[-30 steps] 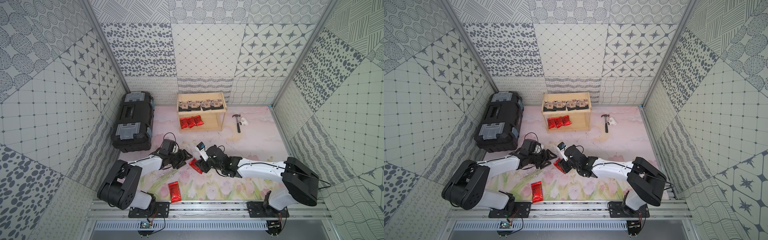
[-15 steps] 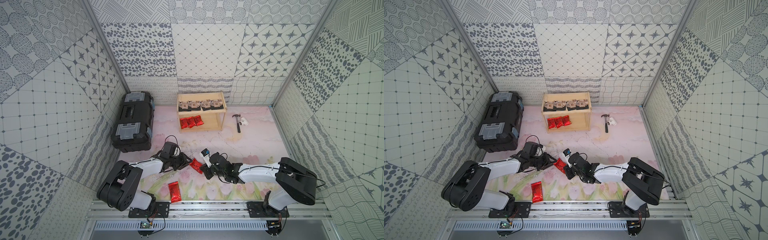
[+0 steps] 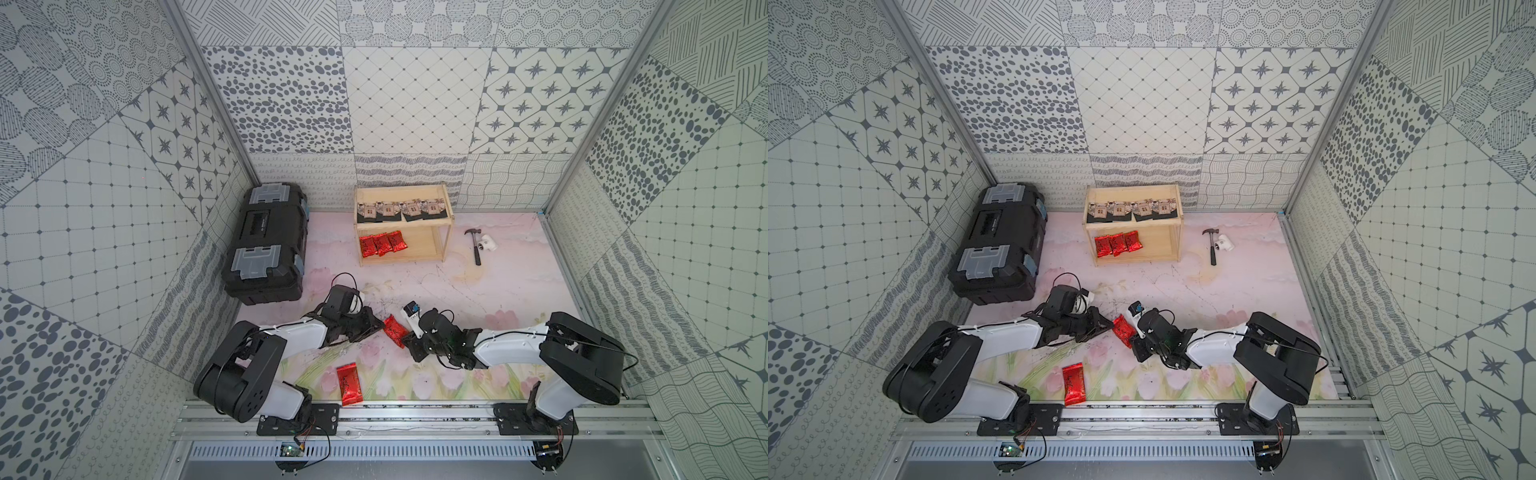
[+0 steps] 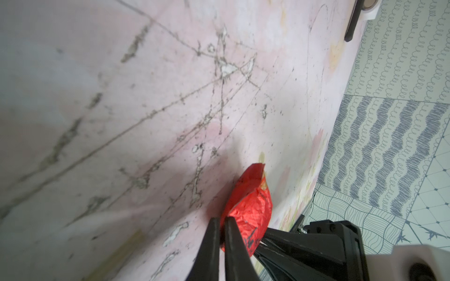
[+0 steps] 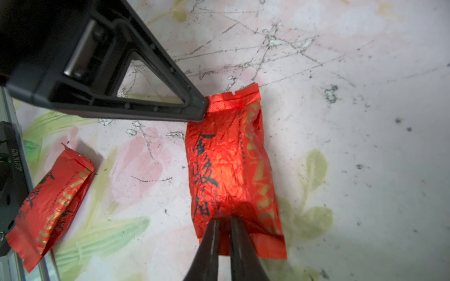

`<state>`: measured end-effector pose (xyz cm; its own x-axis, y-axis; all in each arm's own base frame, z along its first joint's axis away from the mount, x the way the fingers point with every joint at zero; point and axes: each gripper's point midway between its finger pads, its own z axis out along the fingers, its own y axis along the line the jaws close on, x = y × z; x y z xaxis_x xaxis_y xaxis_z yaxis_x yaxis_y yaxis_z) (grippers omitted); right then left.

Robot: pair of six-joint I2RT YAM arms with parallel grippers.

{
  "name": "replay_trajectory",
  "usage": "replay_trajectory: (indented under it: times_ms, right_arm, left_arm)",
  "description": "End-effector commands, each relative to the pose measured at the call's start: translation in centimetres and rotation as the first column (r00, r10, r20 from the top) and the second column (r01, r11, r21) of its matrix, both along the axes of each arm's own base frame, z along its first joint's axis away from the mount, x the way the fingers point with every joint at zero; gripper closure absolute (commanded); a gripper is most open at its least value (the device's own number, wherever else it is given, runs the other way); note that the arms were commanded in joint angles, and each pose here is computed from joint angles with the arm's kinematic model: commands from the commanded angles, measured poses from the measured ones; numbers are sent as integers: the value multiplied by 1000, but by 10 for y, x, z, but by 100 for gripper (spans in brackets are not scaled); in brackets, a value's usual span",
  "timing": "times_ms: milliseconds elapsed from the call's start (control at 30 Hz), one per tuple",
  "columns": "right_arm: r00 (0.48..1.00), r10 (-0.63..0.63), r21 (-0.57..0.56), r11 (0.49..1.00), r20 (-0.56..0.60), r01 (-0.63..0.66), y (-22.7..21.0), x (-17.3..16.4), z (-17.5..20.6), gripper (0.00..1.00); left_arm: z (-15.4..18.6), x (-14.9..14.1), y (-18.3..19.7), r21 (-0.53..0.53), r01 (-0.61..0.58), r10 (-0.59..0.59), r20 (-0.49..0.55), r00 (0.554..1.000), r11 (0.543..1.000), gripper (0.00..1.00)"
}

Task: Place the tea bags on the shelf by color
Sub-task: Pick up the tea bag from the center of the board.

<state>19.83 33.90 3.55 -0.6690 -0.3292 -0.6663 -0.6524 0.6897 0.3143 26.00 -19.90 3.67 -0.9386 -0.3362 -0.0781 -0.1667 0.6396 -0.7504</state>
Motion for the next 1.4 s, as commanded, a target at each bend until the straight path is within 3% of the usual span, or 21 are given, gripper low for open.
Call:
replay_trajectory:
  times_ms: [0,133,233,367,433,567,767,833,933,1100,1367]
  right_arm:
    - [1000,-8,10,1000,-11,8,-2,0,-7,85]
    - [1000,-14,16,1000,-9,14,-4,1,-3,84]
    - [999,-39,44,998,13,39,-4,6,23,75]
    - [972,-234,165,960,17,228,-16,25,78,67]
    - [935,-351,220,910,-47,352,-28,31,93,60]
    - [844,-487,322,780,-225,537,-55,38,107,62]
    - [714,-436,477,539,-548,695,-86,54,95,60]
    - [723,-366,551,475,-586,687,-86,61,105,56]
    - [761,-272,621,451,-589,642,-76,67,122,51]
    - [774,-225,665,407,-591,626,-75,72,132,50]
    - [792,-188,680,422,-581,600,-64,77,139,54]
  left_arm:
    - [8,2,-7,-22,44,-43,59,997,999,94]
    - [10,2,-8,-22,41,-39,57,998,999,100]
    - [15,3,-8,-27,32,-30,58,998,999,100]
    - [34,13,-8,-57,-24,29,76,997,998,100]
    - [47,22,-11,-96,-52,61,93,994,994,100]
    - [72,42,-22,-190,-67,94,135,986,979,100]
    - [111,65,-35,-309,-37,106,211,972,950,100]
    - [117,68,-38,-322,-29,104,219,970,946,100]
    - [123,71,-41,-343,-18,99,222,970,939,100]
    - [125,72,-43,-361,-11,98,223,970,933,100]
    - [127,70,-45,-384,0,92,220,971,923,100]
